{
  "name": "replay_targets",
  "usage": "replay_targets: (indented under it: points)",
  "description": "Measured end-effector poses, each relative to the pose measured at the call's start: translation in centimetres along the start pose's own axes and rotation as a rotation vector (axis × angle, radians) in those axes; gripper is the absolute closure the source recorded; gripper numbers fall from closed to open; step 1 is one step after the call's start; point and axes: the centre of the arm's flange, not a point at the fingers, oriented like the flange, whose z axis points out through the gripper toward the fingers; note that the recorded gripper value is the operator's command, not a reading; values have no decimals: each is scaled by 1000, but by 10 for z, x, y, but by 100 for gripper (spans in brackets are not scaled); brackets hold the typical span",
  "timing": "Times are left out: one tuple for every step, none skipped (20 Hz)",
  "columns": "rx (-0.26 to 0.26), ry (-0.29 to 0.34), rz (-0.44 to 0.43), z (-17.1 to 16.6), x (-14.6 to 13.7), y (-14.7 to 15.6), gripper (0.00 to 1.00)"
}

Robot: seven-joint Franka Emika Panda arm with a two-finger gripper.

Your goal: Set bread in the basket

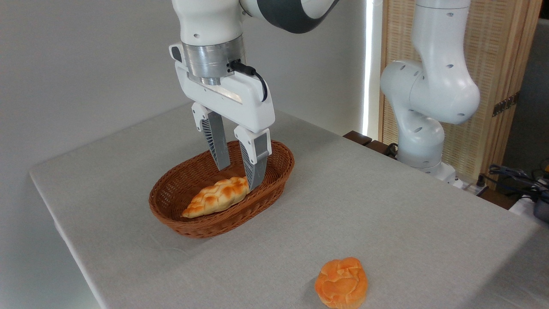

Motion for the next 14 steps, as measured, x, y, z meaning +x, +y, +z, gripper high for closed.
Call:
replay_targets:
  points:
    - [0,0,0,0,0,0,0]
    - [0,1,-1,0,0,0,0]
    - [0,1,-1,0,0,-1,0]
    - [1,1,-2,-1,-1,-1,0]
    - [1,1,-2,-1,-1,-1,0]
    - [1,1,-2,-1,-1,-1,0]
    - [1,2,-2,-1,-1,-1,0]
    - [2,3,-2,-2,-1,-1,0]
    - [2,4,-2,-2,-1,-1,0]
    - [3,4,-2,-2,-1,-1,0]
    - [3,4,-2,-3,-1,0,0]
    - [3,4,-2,-3,-1,0,0]
    - [3,4,-2,-3,-1,0,0]
    - [1,3,-2,-2,-1,0,0]
